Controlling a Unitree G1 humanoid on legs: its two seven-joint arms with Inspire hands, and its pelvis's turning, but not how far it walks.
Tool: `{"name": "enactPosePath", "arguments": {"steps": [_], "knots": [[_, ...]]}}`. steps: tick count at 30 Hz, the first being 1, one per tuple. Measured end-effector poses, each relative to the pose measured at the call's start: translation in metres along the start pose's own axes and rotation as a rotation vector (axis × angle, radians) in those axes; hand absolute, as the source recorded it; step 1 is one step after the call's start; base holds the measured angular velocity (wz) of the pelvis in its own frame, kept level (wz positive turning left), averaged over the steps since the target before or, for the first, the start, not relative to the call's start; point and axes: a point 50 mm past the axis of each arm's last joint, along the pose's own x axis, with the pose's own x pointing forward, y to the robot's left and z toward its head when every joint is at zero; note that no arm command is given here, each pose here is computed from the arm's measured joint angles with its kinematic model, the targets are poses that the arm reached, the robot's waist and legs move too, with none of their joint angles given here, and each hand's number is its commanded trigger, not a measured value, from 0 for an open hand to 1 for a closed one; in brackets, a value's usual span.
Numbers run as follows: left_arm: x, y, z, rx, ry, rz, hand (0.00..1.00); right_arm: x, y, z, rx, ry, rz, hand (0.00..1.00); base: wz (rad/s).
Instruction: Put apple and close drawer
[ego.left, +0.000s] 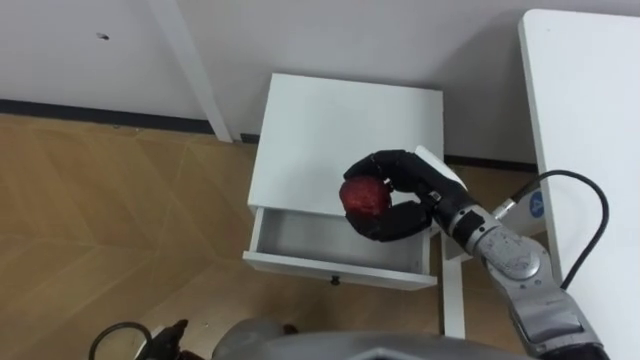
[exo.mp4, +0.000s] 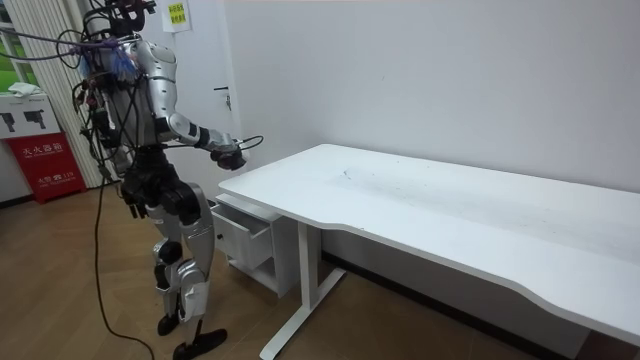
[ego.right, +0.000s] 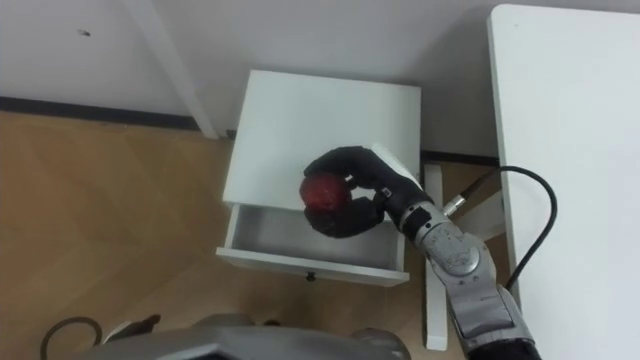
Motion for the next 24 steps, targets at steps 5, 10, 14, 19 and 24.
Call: {"name": "enactPosePath", "arguments": {"steps": [5,10,14,19,24], "knots": [[0.0001,0.0001,0.0002,0.000,0.002,0.000,0.00,0.0012,0.0040,0.0002,-0.002,0.004,0.018,0.00,0.00],[0.0002,0.0002,0.0005,0.000,0.002,0.001,0.00,0.0018,0.0059,0.0006,-0.002,0.002,0.026,0.00,0.00],[0.0002,0.0002,0.0004,0.000,0.002,0.000,0.00,0.0018,0.0060,0.0006,-0.001,0.002,0.026,0.00,0.00],[-0.0001,-0.0003,-0.0008,0.001,0.005,-0.001,0.00,0.0018,0.0066,0.0006,-0.001,0.002,0.033,0.00,0.00],[0.0000,-0.0015,-0.0002,0.012,0.003,-0.006,0.00,0.0018,0.0069,0.0006,-0.001,0.002,0.037,0.00,0.03]]}}
